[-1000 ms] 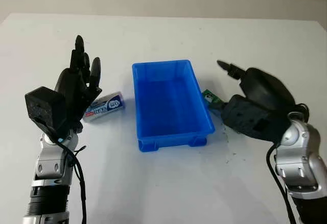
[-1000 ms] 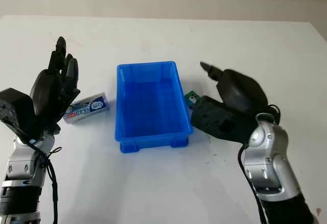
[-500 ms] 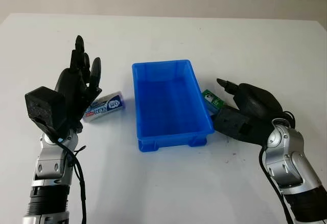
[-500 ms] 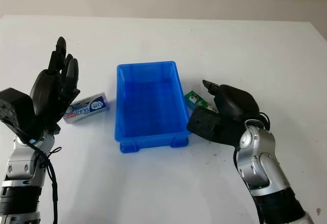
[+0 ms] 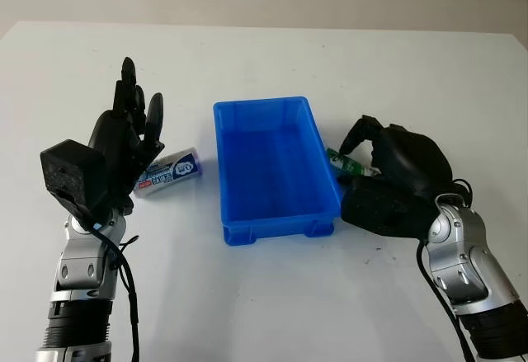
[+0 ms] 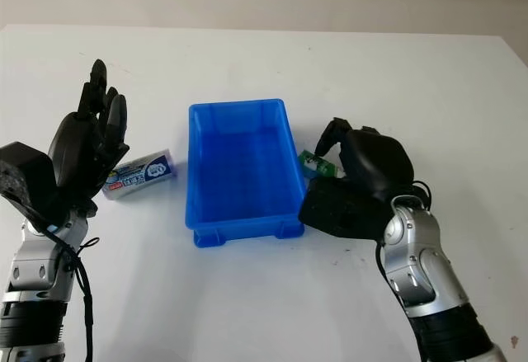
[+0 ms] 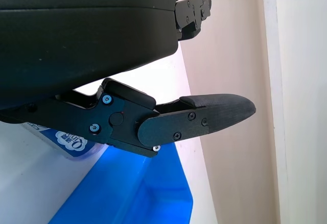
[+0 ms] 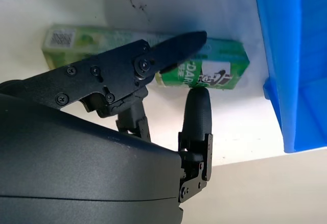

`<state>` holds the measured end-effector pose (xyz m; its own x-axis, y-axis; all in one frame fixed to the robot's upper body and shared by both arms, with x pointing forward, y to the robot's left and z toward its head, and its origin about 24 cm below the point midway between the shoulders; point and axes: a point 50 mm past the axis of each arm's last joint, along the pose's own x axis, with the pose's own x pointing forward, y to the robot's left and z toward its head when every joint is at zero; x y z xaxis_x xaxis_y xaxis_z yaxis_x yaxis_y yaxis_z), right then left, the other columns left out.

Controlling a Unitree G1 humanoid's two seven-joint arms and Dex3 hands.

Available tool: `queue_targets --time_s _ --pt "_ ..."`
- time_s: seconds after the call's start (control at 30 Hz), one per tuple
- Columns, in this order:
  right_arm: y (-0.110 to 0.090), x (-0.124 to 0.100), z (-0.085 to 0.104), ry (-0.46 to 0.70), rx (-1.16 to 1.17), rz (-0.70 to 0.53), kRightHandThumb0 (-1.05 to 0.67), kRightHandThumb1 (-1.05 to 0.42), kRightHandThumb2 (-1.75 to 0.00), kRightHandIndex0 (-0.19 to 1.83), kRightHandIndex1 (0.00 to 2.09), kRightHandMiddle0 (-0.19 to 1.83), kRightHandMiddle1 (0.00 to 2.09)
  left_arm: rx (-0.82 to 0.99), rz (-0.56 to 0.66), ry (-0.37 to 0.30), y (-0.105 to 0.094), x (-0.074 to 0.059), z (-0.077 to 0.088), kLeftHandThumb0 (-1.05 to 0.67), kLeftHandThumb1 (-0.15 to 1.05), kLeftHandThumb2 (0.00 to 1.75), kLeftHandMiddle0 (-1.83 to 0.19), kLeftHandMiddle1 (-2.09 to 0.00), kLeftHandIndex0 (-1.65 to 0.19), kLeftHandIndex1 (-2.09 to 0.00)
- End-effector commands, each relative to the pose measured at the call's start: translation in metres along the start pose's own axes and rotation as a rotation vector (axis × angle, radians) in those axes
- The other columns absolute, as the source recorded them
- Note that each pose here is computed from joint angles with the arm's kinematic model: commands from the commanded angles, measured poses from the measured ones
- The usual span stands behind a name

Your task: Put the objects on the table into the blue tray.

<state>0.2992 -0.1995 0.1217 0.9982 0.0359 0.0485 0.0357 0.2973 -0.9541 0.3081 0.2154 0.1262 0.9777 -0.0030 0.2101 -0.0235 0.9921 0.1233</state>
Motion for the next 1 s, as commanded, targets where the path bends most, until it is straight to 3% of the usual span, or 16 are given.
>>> queue_targets --time_s 0.0,0.43,0.97 --pt "-0.0026 -0.0012 -0.0039 0.001 -0.006 -0.017 -0.40 -0.97 -0.06 0.57 2.09 0.32 2.09 0.007 0.000 -0.022 0.0004 0.0025 0.0053 -0.81 1.05 0.59 0.19 0.00 0.19 0.00" --pt "-0.0028 0.0004 -0.0042 -0.023 -0.016 0.003 -0.38 -1.00 -0.05 0.62 2.09 0.41 2.09 0.008 0.005 -0.022 0.0008 0.0023 0.0052 -0.81 1.05 0.57 0.19 0.00 0.19 0.00" --pt "-0.0123 0.0051 -0.0049 -0.060 0.015 -0.125 -0.33 -0.99 -0.05 0.68 2.09 0.43 2.09 0.007 0.003 -0.017 -0.0014 0.0020 0.0050 -0.81 1.05 0.58 0.19 0.00 0.19 0.00"
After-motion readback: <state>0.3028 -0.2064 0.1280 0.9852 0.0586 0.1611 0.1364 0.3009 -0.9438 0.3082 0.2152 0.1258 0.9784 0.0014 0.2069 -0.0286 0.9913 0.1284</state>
